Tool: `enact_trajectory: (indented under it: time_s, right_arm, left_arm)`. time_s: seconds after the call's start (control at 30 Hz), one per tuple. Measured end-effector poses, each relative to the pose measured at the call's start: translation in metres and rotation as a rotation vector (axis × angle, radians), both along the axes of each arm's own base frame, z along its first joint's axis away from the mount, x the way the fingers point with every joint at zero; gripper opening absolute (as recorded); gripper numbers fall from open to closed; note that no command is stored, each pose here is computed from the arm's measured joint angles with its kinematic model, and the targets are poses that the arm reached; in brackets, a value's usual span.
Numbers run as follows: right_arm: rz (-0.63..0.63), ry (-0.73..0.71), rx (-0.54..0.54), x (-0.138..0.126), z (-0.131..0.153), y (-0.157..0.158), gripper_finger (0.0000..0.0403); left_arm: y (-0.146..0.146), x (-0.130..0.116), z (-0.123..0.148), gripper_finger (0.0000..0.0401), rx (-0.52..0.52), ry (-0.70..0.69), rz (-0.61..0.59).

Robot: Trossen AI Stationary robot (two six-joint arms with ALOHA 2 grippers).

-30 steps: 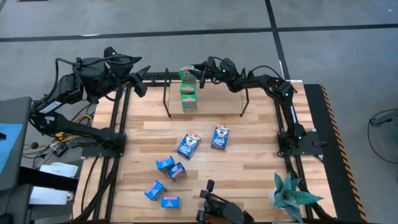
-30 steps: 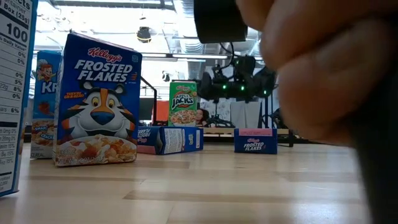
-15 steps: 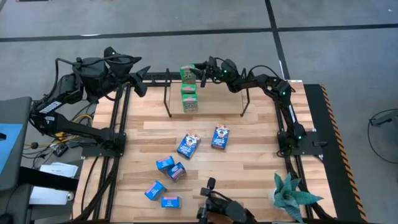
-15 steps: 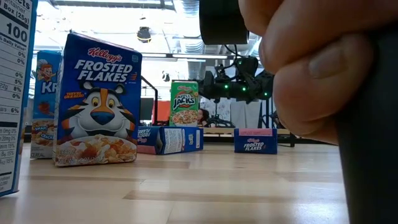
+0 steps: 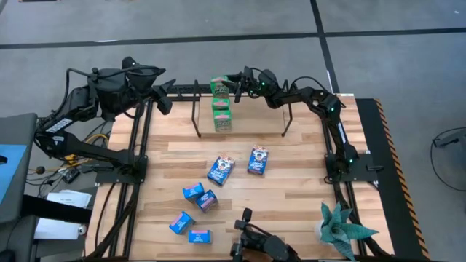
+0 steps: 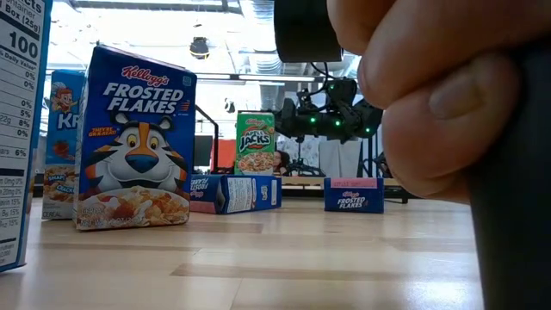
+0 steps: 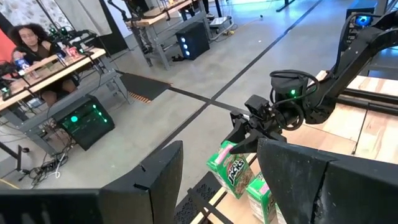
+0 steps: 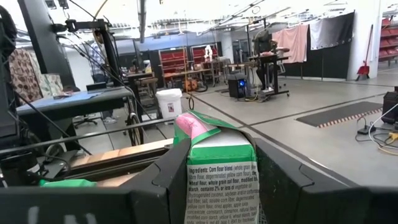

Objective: Stack cereal on shelf
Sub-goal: Put the green cereal box on the shelf aligned with the other green cereal box

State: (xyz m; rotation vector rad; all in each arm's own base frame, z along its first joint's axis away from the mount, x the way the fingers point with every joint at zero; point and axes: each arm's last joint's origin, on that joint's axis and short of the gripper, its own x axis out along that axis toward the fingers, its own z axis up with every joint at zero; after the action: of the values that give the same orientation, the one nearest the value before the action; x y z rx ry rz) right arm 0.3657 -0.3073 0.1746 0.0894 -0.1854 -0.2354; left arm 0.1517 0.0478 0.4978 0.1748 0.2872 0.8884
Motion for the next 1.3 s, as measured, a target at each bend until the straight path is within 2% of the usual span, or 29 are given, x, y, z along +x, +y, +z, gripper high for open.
enact_trajectory:
  time_s: [0.53, 0.87, 0.93, 1.03, 1.3]
  right_arm:
    - [0.001, 0.011, -0.009, 0.0013, -0.0008, 0.0013, 0.0175]
    - [0.016, -0.003, 0.152, -0.0011, -0.0026, -0.0024, 0.0175]
    - [0.054, -0.018, 0.196, -0.0023, 0.0008, -0.0057, 0.0175]
    - [0.062, 0.022, 0.228, -0.0020, -0.0012, -0.0077, 0.0175]
    - [0.061, 0.037, 0.214, -0.0011, -0.0038, -0.0067, 0.0175]
  left_arm:
    - [0.0000, 0.0000, 0.0000, 0.0198, -0.005, -0.007, 0.001]
    - [-0.0001, 0.0000, 0.0001, 0.0198, -0.012, -0.016, 0.003]
    - [0.0000, 0.0000, 0.0001, 0.0198, -0.018, -0.025, 0.005]
    - [0.0000, 0.0000, 0.0001, 0.0198, -0.019, -0.026, 0.006]
    - [0.0000, 0.0000, 0.0001, 0.0198, -0.017, -0.025, 0.005]
